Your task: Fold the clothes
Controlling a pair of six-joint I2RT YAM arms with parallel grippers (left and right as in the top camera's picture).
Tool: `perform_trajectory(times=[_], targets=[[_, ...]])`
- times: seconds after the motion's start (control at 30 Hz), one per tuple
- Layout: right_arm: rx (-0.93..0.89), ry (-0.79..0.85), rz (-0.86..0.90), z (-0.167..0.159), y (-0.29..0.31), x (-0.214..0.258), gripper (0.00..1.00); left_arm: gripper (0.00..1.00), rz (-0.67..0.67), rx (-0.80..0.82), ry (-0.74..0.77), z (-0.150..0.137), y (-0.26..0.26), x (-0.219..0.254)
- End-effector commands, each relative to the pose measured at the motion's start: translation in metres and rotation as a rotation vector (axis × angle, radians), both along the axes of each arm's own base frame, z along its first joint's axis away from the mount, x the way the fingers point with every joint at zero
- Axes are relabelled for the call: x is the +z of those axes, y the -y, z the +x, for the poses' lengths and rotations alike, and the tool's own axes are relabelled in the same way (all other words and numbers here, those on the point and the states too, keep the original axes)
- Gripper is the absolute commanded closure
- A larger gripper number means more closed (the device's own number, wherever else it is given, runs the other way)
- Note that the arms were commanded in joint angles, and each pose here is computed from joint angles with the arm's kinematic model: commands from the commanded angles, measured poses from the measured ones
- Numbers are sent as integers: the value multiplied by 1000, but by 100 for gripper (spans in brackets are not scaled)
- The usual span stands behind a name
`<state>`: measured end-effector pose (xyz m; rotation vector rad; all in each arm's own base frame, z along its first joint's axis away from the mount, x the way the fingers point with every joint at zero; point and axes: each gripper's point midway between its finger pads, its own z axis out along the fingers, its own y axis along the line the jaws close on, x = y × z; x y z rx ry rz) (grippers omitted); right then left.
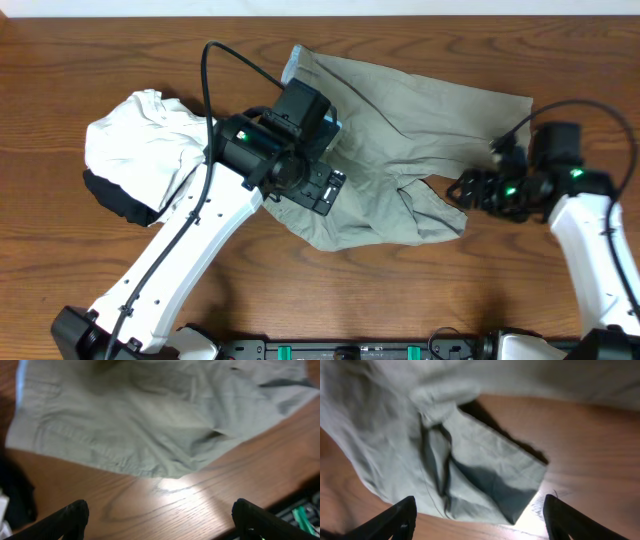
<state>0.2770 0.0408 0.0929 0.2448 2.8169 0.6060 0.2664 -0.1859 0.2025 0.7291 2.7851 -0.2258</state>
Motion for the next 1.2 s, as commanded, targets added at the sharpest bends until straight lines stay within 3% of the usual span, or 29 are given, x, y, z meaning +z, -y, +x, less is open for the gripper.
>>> perform_trajectory(times=[0.0,0.13,0.33,0.53,0.7,1.0,1.07,1.17], targets=[[11,-27,12,-12,-13,-23,17,6,65,74,39,5,-16,4],[15,-43,21,-25,-22,-49,13,6,63,71,36,4,-15,4],[-2,-87,31,-41,-27,-68,17,5,50,69,57,15,-9,0],[-117,-187,59,-57,-27,-79,17,5,107,69,-28,16,-8,-27],[72,-47,151,-46,-49,-69,17,5,138,79,-76,16,-8,-44],[-18,-175,-3,-59,-43,-95,24,4,142,72,-78,19,-6,-50],[-7,-137,-23,-51,-43,-96,32,2,137,69,-70,21,-5,-50],[-13,-63,-23,-33,-43,-93,55,2,139,55,-65,23,-4,-50]])
